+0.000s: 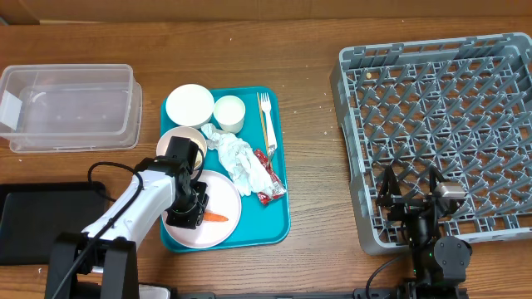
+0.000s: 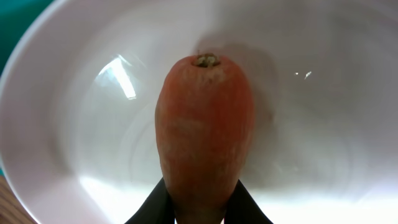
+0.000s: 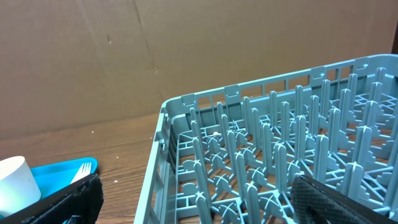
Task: Sort waste into correct bins and load items into the dishwasher
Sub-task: 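Carry the carrot left and release it onto the black tray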
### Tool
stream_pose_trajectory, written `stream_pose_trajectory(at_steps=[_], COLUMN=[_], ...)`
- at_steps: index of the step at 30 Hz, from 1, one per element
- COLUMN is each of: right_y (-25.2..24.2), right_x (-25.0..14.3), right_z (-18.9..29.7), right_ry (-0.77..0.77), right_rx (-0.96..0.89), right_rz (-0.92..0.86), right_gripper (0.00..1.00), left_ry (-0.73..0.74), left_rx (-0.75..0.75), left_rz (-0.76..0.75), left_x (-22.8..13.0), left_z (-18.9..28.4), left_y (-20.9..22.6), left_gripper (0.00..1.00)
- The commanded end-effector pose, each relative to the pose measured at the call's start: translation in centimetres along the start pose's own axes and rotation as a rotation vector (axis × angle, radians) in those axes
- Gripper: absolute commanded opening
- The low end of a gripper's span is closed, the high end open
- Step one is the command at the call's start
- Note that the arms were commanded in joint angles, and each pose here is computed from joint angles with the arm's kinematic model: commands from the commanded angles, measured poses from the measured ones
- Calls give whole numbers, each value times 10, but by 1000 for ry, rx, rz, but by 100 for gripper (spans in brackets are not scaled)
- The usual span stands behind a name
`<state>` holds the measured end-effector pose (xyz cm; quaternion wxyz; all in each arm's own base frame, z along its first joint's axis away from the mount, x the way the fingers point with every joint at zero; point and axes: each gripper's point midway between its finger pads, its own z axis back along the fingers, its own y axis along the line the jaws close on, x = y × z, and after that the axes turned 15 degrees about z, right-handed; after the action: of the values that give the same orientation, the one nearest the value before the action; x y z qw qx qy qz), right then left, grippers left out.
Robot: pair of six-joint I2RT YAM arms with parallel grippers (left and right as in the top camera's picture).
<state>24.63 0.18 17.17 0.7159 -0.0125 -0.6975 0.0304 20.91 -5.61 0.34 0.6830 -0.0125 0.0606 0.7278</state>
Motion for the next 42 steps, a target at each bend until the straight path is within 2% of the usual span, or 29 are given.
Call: stream_pose_trajectory(at_steps=[1,5,9,15,19,23,30,33,36,41,42], right_y=[-2,-2,-2,-2,-2,-2,-2,-2,-2,-2,-2], right_x=[-2,-2,-2,-2,-2,-2,-2,-2,-2,-2,-2], right_z=[0,0,0,0,0,0,0,0,0,0,0], right_ry=[-4,-4,-4,-4,-4,-4,-4,-4,-4,-4,-4], right_rx=[-12,-12,-12,-12,-12,-12,-12,-12,-12,-12,-12], right_rz=[4,4,4,4,4,4,4,4,4,4,4], right_gripper=[100,100,100,100,100,100,100,100,100,100,100], left_ry=[36,50,32,-85,-198,-297,-451,-538,-603,-591,-586], left_rx=[29,4,17,-33,-96,-139,-237,-227,-140,3,18], left_rz=[-69,-148,-164,-212,-121,59,454,485,454,498,503], left_x=[-7,-13,-13,12,56,111,237,273,298,319,320], left_z=[-3,15,47,102,137,153,161,159,148,118,114], left_y=[4,-4,-1,-6,-12,-14,-18,-17,-10,12,15], left_gripper=[4,4,4,4,4,4,4,4,4,5,18])
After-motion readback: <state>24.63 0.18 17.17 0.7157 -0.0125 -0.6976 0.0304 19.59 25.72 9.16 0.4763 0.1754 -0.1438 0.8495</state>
